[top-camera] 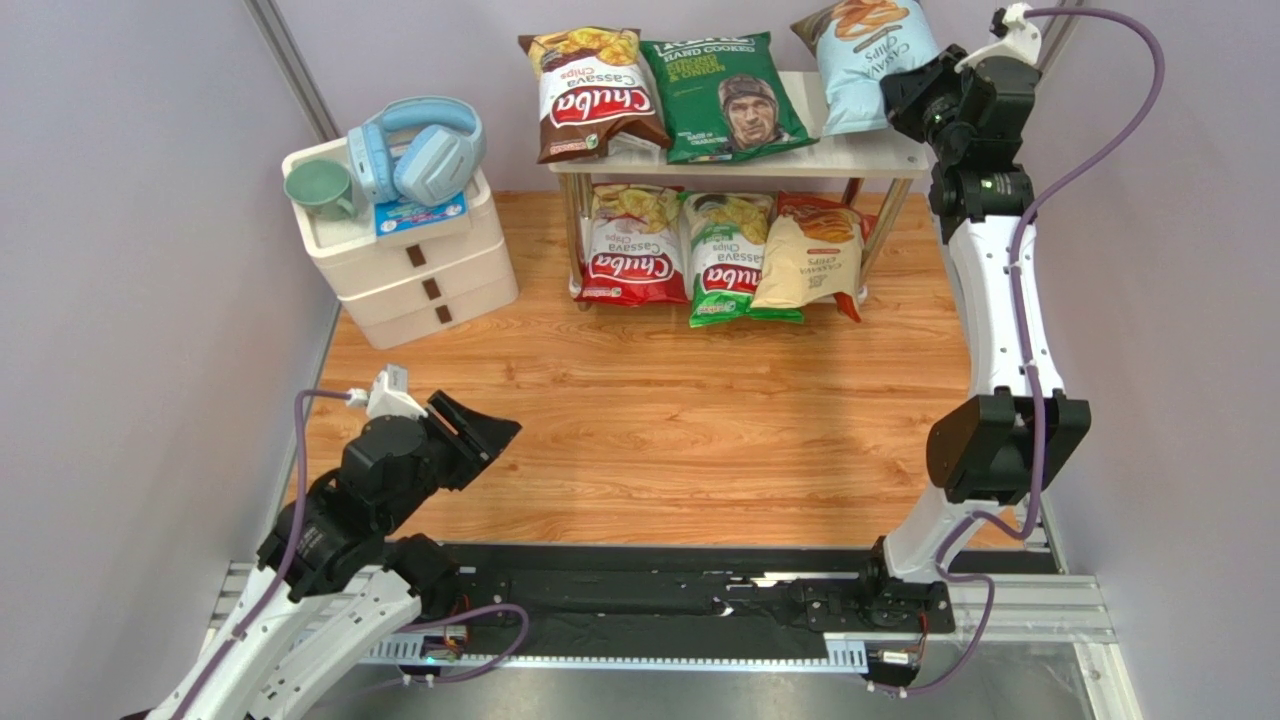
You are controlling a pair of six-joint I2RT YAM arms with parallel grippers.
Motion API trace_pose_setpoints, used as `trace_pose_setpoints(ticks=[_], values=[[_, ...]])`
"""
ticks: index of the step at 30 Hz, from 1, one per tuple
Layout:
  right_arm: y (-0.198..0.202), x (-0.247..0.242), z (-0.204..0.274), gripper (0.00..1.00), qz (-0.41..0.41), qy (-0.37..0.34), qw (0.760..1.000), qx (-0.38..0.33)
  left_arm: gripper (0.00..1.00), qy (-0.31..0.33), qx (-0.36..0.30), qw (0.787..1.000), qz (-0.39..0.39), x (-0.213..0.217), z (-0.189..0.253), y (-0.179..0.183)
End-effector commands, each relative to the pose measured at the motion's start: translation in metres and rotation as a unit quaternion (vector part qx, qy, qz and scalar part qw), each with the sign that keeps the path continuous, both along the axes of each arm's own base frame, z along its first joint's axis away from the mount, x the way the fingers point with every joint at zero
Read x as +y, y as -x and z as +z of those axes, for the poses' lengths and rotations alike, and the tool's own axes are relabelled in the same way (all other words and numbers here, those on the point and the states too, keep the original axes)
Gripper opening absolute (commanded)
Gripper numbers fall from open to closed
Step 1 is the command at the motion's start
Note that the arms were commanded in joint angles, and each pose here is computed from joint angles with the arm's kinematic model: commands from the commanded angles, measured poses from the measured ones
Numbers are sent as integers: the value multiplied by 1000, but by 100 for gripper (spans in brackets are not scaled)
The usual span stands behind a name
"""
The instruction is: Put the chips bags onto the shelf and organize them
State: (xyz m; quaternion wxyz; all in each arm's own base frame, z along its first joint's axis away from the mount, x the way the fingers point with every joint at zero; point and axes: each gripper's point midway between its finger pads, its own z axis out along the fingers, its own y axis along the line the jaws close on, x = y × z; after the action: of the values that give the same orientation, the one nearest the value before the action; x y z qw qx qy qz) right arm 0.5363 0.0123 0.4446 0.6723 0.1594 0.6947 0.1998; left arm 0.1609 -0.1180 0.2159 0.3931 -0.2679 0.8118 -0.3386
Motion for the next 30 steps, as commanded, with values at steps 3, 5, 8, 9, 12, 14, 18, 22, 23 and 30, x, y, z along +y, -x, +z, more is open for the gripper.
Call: trace_pose_setpoints(ticks=[3, 5, 8, 9, 12, 14, 18, 22, 23, 30], values=[[14, 12, 28, 0, 27, -33, 997, -59, 54, 5, -6, 1000, -6, -4, 1, -2], [17, 16, 18, 0, 35, -50, 996, -59, 53, 6, -5, 1000, -6, -4, -1, -2], [14, 20, -2, 0, 42, -71, 996, -43, 52, 8, -9, 1000, -15, -8, 0, -3], [14, 26, -5, 0, 57, -85, 994, -36, 51, 9, -17, 1000, -20, -10, 3, -4], [20, 34, -14, 0, 74, -99, 992, -22, 51, 8, -13, 1000, -24, -11, 2, -4], [22, 36, -21, 0, 77, -105, 991, -27, 51, 8, -14, 1000, -23, -11, 1, -4], [31, 41, -28, 19, 89, -109, 990, -18, 51, 9, -14, 1000, -21, -10, 1, -4], [42, 44, -31, 54, 96, -108, 989, -18, 50, 10, -13, 1000, -20, -10, -1, -4], [43, 44, -32, 56, 96, -107, 989, -18, 50, 9, -13, 1000, -21, -11, -1, -4], [57, 41, -36, 75, 88, -95, 992, -10, 50, 8, -14, 1000, -23, -11, -1, -5]])
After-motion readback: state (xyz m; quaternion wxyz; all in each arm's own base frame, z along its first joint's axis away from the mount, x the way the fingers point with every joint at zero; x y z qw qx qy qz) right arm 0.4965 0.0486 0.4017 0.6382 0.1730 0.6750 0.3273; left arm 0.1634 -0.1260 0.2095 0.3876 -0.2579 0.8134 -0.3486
